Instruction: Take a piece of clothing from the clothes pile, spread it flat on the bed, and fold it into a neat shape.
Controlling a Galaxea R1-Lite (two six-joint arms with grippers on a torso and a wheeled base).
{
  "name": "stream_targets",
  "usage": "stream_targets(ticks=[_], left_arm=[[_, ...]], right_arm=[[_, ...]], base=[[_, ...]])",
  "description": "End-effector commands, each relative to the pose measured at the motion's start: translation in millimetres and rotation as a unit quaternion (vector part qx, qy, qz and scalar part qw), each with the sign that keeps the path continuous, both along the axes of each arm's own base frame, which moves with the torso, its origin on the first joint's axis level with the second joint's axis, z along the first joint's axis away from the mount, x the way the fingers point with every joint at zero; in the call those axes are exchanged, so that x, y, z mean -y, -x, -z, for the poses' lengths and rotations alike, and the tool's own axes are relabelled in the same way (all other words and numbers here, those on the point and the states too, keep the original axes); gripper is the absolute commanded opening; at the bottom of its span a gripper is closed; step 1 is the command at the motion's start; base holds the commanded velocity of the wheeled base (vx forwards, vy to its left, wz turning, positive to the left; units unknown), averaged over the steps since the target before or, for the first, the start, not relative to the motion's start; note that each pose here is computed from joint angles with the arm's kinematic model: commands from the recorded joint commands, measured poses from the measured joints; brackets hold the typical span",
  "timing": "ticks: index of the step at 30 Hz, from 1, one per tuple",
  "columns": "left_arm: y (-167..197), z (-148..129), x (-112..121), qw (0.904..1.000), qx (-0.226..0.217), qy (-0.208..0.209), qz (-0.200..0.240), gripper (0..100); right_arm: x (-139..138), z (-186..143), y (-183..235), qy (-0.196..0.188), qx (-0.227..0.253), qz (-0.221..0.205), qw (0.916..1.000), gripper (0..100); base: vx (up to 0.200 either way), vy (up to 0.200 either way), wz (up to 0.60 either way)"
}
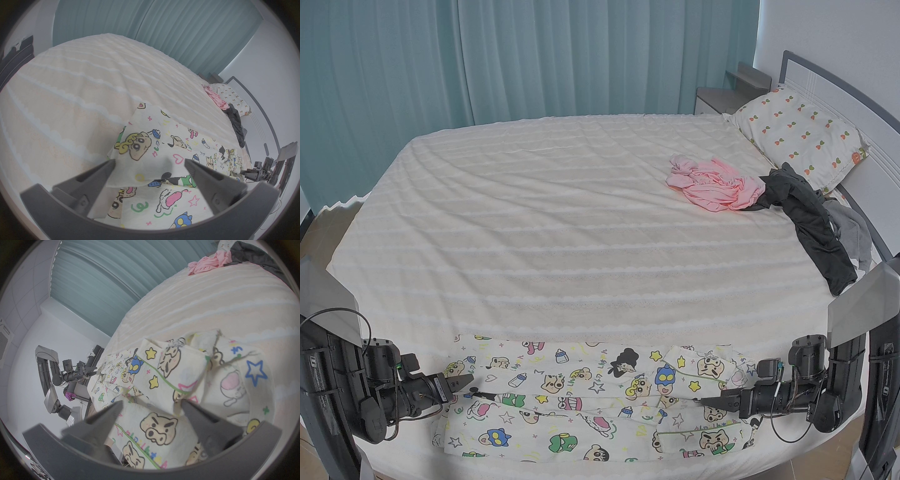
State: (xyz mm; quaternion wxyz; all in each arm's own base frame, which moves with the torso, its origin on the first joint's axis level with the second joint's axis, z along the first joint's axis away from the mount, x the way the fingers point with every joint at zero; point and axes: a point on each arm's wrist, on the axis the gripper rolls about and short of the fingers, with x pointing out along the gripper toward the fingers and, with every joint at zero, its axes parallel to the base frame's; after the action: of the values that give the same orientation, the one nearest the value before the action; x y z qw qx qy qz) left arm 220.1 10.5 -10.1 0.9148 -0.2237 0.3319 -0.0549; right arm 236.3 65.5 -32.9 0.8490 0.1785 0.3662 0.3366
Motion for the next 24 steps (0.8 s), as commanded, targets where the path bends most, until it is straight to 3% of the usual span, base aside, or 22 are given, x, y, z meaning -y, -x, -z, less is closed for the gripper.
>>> stream_targets(ticks=[1, 7, 11, 14, 18, 21, 24], left_arm=[[3.0, 4.5, -2.1, 0.9999, -0.015, 0.003, -0.005, 100], [4.5, -4.8, -15.2, 0.9991, 0.003, 0.036, -0.022, 100], [7.8, -20.1, -29.9, 0.9895, 0.019, 0.133, -0.053, 100], [10.9, -29.1, -36.6, 0.976, 0.019, 0.21, -0.054, 100], [15.7, -39.0, -44.6, 0.9476, 0.004, 0.316, -0.044, 100], [18.2, -38.3, -52.6, 0.9356, -0.004, 0.352, -0.024, 100], [22.0, -38.4, -60.4, 0.9313, -0.001, 0.364, -0.021, 100]], right_arm=[[2.7, -0.6, 1.9, 0.001, 0.0, 0.006, 1.0, 100], [13.2, -4.4, 3.8, 0.002, 0.0, 0.026, 0.9996, 100], [23.4, -24.5, 6.1, -0.005, 0.031, 0.048, 0.9984, 100], [25.2, -41.2, 2.0, -0.012, 0.07, 0.056, 0.9959, 100], [20.6, -55.3, -1.0, -0.005, 0.105, 0.066, 0.9923, 100], [16.1, -56.9, -8.7, -0.001, 0.114, 0.07, 0.991, 100], [14.5, -50.8, -16.5, 0.012, 0.098, 0.085, 0.9915, 100]], base=[[0.0, 0.0, 0.0], [0.0, 0.0, 0.0], [0.0, 0.0, 0.0], [0.0, 0.0, 0.0], [0.0, 0.0, 0.0], [0.0, 0.0, 0.0], [0.0, 0.0, 0.0]])
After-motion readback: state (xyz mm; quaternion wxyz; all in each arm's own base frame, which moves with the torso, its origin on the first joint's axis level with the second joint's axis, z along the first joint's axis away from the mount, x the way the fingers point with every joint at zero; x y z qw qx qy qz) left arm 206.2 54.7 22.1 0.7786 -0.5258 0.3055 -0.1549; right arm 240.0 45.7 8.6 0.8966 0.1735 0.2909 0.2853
